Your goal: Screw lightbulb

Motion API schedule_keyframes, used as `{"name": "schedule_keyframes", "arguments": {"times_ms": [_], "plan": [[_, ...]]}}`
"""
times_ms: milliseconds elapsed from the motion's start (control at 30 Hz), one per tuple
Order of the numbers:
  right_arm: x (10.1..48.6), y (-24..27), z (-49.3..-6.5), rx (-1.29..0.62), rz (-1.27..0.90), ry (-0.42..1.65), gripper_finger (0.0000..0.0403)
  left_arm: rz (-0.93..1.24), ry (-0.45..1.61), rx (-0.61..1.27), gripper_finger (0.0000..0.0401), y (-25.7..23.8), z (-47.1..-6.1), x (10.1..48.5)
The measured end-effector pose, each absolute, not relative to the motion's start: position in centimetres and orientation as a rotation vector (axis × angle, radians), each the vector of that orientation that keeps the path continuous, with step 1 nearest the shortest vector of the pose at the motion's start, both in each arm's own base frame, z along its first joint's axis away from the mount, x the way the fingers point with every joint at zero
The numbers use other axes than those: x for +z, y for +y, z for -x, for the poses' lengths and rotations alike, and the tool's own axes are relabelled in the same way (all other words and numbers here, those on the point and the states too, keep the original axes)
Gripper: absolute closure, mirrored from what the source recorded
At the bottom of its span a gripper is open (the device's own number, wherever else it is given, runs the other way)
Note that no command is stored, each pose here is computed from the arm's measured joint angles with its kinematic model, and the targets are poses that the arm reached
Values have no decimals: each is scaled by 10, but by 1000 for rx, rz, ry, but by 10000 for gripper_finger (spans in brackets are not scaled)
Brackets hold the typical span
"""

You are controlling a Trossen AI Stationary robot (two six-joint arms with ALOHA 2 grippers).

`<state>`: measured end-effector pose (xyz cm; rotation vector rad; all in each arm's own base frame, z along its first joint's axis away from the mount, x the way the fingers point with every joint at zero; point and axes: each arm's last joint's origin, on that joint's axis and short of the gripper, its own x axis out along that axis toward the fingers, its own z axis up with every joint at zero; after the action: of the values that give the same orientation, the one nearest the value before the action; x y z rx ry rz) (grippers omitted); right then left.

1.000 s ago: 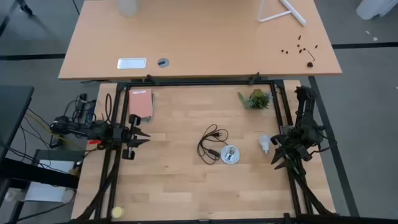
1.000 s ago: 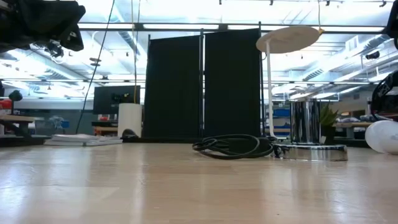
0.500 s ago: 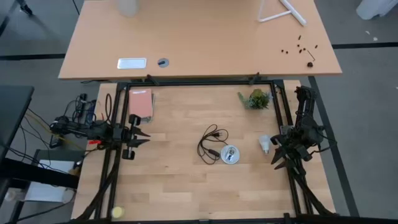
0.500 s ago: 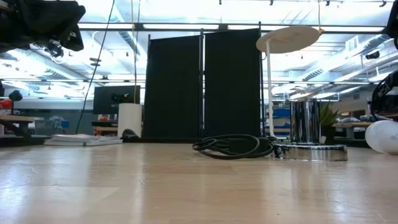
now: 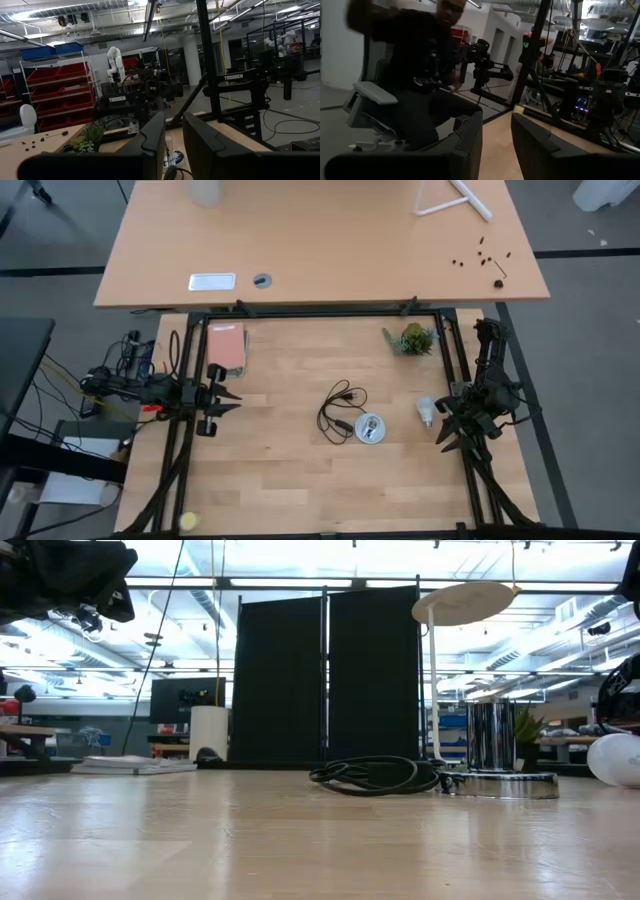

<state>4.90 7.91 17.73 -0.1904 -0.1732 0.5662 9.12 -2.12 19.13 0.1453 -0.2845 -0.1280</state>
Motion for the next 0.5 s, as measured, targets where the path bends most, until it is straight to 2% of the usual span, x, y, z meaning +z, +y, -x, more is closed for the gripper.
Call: {"name": "schedule_keyframes", "arguments": {"times_ms": [500], "plan": [[181, 79, -49, 550, 221, -211, 291, -145, -285, -128, 330, -21, -91, 191]]}}
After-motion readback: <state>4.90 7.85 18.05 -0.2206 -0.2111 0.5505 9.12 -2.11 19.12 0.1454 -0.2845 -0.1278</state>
